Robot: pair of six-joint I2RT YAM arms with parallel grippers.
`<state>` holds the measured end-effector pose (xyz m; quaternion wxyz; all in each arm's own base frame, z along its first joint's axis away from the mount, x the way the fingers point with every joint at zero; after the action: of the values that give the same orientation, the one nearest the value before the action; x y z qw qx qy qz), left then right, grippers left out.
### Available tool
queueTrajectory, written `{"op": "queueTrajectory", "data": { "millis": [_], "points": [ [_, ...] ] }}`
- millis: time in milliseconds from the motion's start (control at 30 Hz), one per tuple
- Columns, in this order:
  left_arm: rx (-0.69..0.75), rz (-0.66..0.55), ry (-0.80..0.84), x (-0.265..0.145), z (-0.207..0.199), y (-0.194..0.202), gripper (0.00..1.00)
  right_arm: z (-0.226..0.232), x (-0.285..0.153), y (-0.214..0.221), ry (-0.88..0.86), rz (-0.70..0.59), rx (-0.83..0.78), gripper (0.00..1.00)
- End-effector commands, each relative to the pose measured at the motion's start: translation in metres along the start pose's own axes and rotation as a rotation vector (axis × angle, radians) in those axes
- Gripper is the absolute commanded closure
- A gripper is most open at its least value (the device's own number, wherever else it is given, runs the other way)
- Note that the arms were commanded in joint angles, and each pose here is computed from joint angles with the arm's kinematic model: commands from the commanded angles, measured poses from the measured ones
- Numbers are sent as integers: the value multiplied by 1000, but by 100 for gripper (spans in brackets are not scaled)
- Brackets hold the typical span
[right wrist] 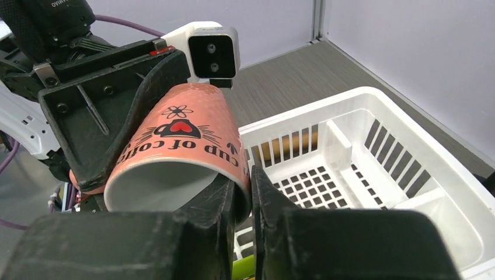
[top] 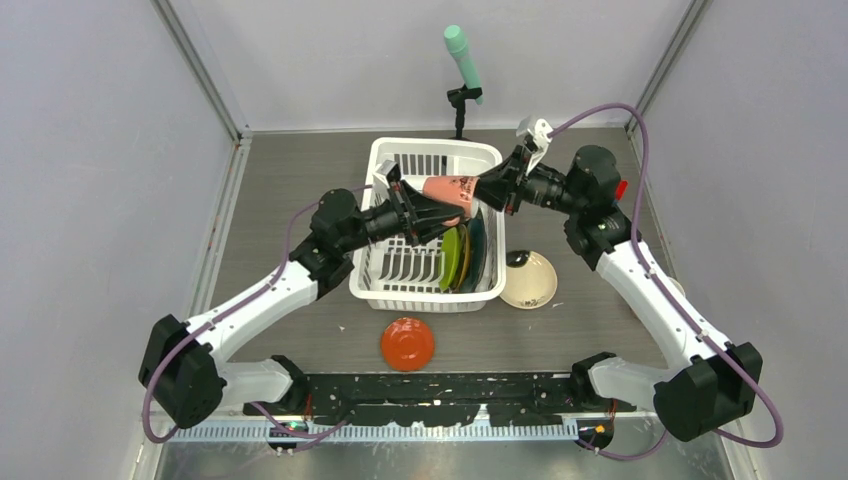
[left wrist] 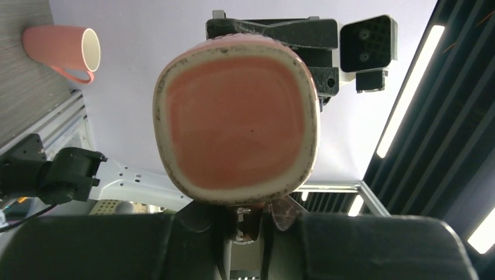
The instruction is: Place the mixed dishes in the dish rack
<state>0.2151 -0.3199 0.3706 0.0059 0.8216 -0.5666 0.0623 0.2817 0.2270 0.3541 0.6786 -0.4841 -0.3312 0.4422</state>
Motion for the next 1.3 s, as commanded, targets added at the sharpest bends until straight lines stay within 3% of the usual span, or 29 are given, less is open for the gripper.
{"op": "queueTrajectory", "data": {
  "millis": [0,33,67,133,200,433,633,900,1100,1267],
  "points": [
    [139,-84,-32,-4,-9,-11,100,20,2,-16,-48,-42,-84,70],
    [178,-101,-56,-5,-8,-15,100,15,2,-15,-14,-45,-57,56],
    [219,-115,-90,-6,-6,-18,100,4,2,-18,57,-61,-32,24],
    [325,-148,-145,-7,-11,-28,100,-6,2,-16,119,-54,7,7],
    [453,-179,-249,-10,-6,-39,100,-11,1,-14,148,-45,19,3],
    [877,-244,-633,-23,28,-92,100,-46,-15,-17,361,-121,72,0],
    [1116,-155,-891,-6,78,-139,100,-71,-35,-25,530,-220,136,0],
    [1235,-94,-1017,23,140,-178,100,-101,-74,-35,783,-333,249,5],
    [1294,21,-1161,33,188,-200,100,-97,-86,-40,790,-364,255,6],
    [1302,21,-1215,44,210,-217,100,-93,-83,-39,758,-351,255,6]
  ]
}}
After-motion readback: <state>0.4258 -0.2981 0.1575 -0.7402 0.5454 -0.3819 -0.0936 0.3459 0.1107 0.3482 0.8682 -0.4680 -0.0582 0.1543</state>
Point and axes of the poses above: each gripper's point midway between its finger pads, its own x axis out along the fingers, its own z axis along the line the jaws close on, y = z × x, the point moved 2 cm from there along -x, back along the fingers, and after that the axes turned 12 degrees about x, right-handed, at the moved point
